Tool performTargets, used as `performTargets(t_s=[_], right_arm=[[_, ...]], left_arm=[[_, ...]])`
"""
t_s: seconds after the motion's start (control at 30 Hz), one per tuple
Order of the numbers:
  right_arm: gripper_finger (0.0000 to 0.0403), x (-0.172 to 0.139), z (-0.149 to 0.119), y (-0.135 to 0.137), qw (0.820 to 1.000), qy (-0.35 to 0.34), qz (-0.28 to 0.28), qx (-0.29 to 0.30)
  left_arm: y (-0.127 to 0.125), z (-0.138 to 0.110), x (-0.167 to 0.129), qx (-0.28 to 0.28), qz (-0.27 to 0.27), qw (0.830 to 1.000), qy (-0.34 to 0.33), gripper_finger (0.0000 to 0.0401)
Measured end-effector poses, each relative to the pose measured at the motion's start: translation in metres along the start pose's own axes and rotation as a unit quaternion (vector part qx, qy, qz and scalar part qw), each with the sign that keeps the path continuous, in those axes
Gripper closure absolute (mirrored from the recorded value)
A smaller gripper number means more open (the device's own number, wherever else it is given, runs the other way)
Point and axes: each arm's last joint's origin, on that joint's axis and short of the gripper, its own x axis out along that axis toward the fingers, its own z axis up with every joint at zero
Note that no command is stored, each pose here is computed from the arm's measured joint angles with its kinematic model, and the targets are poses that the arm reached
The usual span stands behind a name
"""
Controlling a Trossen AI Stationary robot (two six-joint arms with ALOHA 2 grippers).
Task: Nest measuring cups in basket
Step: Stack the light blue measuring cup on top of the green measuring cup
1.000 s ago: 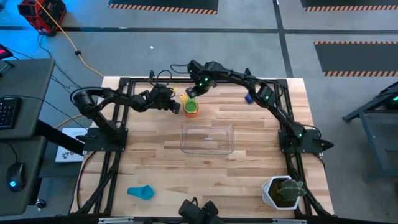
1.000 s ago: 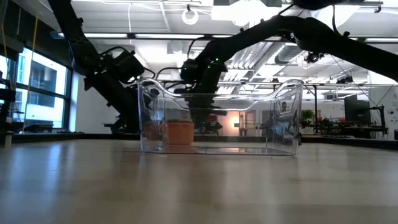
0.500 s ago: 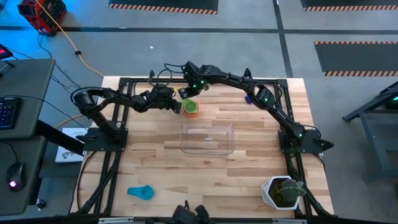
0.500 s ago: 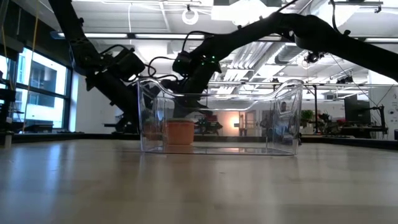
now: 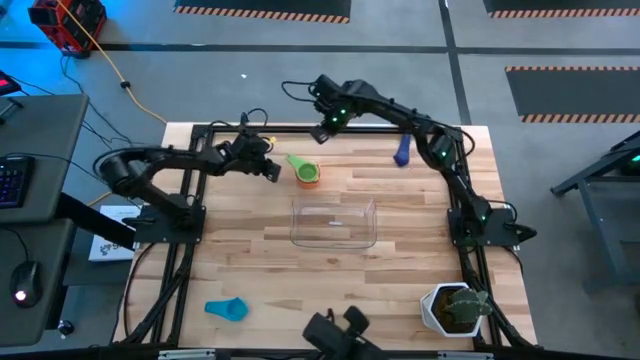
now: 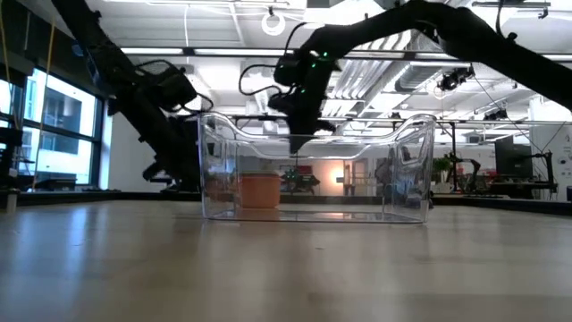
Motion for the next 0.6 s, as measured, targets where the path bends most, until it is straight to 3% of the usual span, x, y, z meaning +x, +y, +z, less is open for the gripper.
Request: performTargets(t_s=[0.17, 0.33, 0.6], right_arm=[[0.0403, -0.025, -0.007, -0.007, 0.999, 0.018, -0.025, -0.042], [0.0403, -0.027, -0.01, -0.008, 0.997, 0.036, -0.013, -0.067], [0.0403, -0.027, -0.022, 0.007, 0.989, 0.084, 0.02, -0.119]], left_arm=[[-0.013, 0.0, -0.03, 0.024, -0.012, 1.0, 0.002, 0.0401], [-0.044, -0.014, -0.06, 0.052, -0.037, 0.998, 0.003, 0.0401], [-0.084, -0.033, -0.1, 0.073, -0.069, 0.992, -0.073, 0.0401]])
